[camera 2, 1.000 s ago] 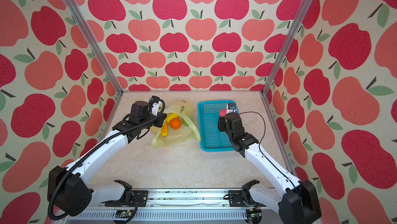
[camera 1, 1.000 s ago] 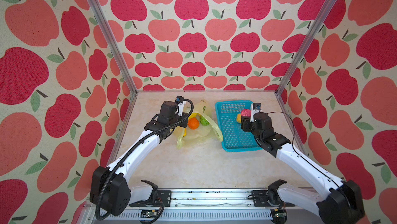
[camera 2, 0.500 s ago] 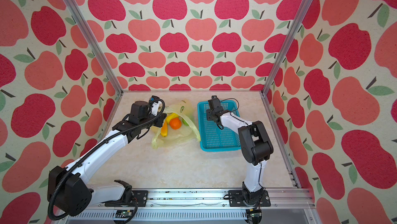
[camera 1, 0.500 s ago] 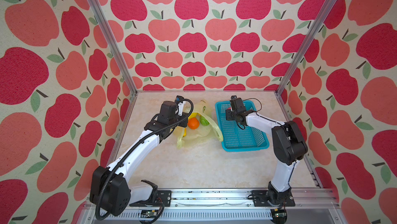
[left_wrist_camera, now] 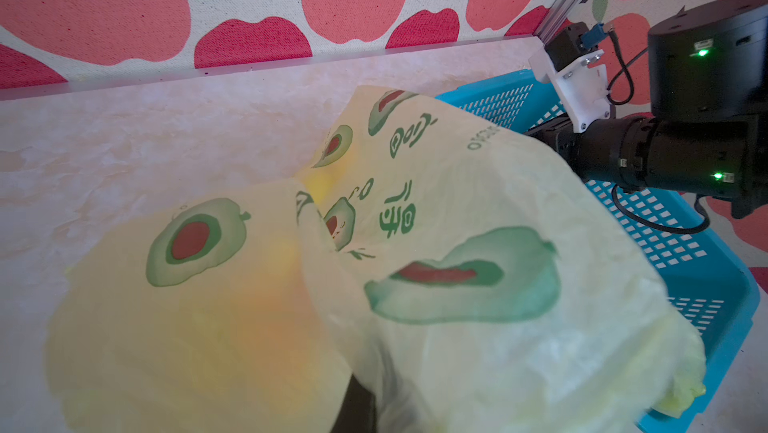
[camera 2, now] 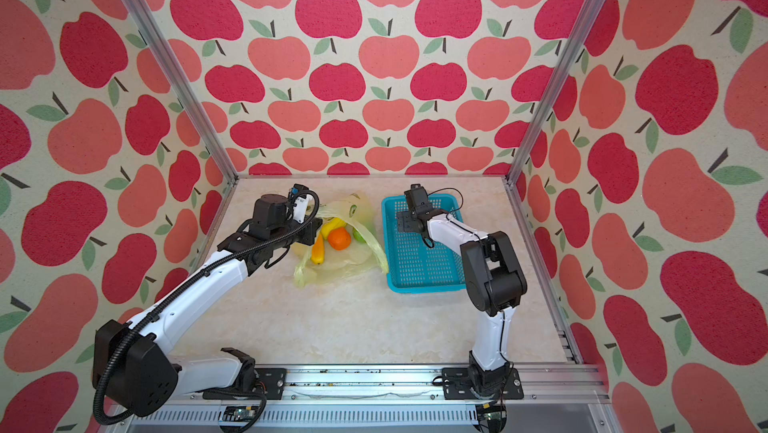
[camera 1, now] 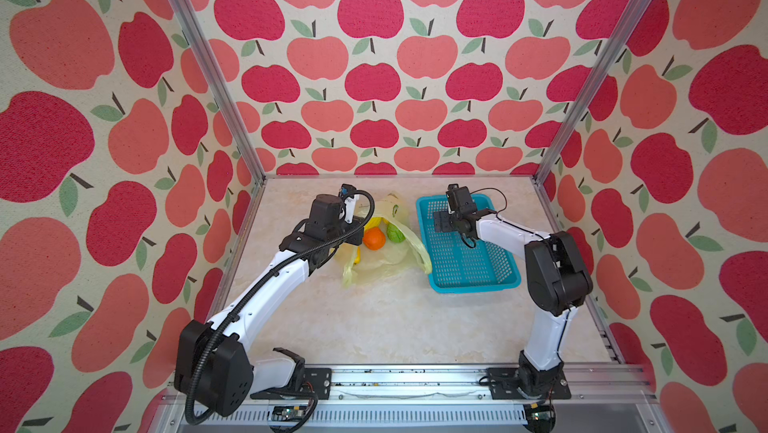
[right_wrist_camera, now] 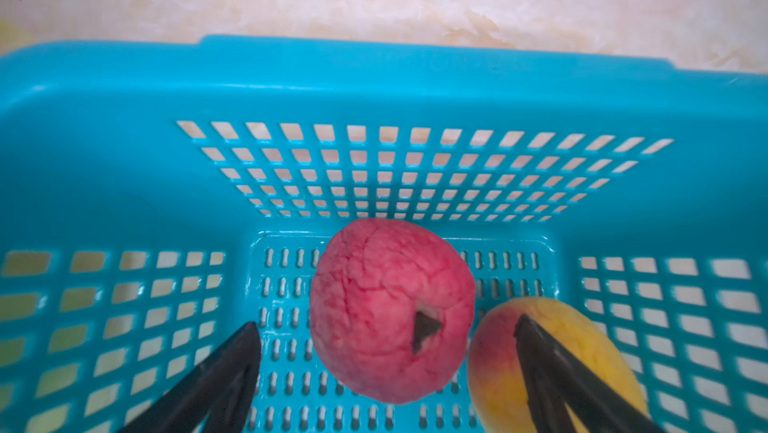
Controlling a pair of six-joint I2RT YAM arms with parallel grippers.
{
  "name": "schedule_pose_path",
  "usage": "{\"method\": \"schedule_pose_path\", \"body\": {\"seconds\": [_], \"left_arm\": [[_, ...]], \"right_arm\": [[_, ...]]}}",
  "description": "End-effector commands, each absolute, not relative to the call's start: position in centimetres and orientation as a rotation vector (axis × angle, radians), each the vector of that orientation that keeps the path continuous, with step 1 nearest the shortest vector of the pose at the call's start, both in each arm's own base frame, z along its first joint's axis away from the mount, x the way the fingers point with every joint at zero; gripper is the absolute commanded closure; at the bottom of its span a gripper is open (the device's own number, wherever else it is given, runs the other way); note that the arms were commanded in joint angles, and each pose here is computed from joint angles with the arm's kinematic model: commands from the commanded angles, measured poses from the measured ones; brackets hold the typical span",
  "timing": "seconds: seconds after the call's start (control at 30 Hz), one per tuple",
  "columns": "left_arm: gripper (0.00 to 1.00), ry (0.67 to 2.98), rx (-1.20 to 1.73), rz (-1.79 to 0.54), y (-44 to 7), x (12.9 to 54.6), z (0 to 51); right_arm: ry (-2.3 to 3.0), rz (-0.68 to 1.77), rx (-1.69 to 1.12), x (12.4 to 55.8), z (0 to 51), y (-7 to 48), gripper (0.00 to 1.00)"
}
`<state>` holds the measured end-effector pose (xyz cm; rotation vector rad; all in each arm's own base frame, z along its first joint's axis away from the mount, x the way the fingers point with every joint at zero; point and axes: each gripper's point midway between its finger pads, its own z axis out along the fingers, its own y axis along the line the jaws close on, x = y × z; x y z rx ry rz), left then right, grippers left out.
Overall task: Untie the knot of the plastic bag and take out the fruit
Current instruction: 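Carry the pink peach into the teal basket and open the right gripper, then move the right gripper back into the bag and grasp the orange persimmon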
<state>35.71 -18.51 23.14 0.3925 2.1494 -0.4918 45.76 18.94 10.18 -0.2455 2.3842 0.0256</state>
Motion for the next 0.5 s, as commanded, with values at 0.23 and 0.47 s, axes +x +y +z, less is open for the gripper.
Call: {"method": "schedule_pose_path", "body": {"seconds": [0.23,0.47], "left_arm": [[1.0,2.136,0.416,-0.491,-19.0,36.4,23.8],[1.0,2.142,0.417,-0.494,-19.1,36.6,23.6]], "right_arm": [[1.966,0.223,-0.393,34.4,25.6,21.0,0.33],[1.603,0.475,-0.821,21.4,31.1,31.1,0.41]]}}
